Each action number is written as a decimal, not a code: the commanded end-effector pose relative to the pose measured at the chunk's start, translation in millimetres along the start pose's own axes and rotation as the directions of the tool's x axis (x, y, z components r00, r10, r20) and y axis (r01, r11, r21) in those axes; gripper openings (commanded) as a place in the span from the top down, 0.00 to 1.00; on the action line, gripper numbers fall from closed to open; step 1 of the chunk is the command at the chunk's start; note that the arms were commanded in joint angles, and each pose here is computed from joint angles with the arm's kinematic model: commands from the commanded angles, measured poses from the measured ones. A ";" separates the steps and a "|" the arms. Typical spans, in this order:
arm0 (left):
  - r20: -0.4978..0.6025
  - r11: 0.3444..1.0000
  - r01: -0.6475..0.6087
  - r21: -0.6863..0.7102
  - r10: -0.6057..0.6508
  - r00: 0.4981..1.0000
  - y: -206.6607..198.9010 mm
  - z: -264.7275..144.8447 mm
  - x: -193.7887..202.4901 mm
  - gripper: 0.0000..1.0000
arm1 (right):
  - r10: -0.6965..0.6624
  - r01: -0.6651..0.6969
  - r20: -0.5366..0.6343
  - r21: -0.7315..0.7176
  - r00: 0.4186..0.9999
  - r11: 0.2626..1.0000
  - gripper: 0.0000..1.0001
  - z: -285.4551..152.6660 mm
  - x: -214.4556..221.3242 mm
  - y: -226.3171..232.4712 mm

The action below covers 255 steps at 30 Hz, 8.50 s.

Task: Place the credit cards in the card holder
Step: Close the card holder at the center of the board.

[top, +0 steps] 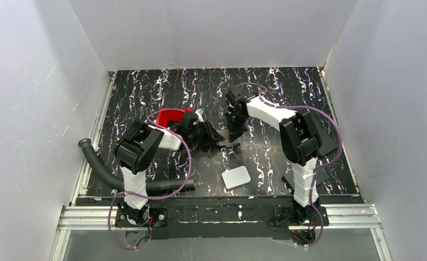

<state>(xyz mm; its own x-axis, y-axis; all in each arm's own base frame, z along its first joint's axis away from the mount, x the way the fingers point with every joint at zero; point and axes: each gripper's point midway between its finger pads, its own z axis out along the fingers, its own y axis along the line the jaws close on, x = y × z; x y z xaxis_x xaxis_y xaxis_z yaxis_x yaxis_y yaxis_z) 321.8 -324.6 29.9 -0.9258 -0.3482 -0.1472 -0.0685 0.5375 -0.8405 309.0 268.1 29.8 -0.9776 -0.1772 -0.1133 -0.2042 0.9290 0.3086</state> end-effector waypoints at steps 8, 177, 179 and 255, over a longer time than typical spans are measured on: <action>-0.119 0.998 0.030 0.050 -0.023 0.993 -22.4 -5.7 33.1 1.00 | -0.100 0.139 -0.107 0.478 0.989 0.867 0.89 88.0 11.0 -84.4; 0.412 0.795 -0.238 0.557 -0.016 0.911 -276.3 -181.3 13.2 1.00 | 0.623 0.309 0.394 -0.919 0.676 0.246 0.81 -331.6 -5.8 87.6; 0.426 0.799 -0.280 0.533 0.033 0.904 -273.1 -183.4 17.1 0.92 | 0.593 0.325 0.418 -0.909 0.688 0.262 0.99 -329.8 -5.1 90.0; 0.223 0.787 -0.562 -0.254 0.613 0.758 -178.3 -192.4 18.0 1.00 | 0.158 0.220 0.478 -0.640 0.864 0.736 0.61 -217.8 14.8 98.6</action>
<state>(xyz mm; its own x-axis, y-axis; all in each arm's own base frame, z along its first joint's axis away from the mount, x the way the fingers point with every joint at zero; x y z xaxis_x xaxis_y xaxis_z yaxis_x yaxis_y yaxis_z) 241.6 -280.0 252.7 -0.7069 -0.0776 -0.7030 0.3564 0.8194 -0.4488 264.1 287.6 254.1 -0.8783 0.1569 -0.4517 -0.3503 0.4317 0.8312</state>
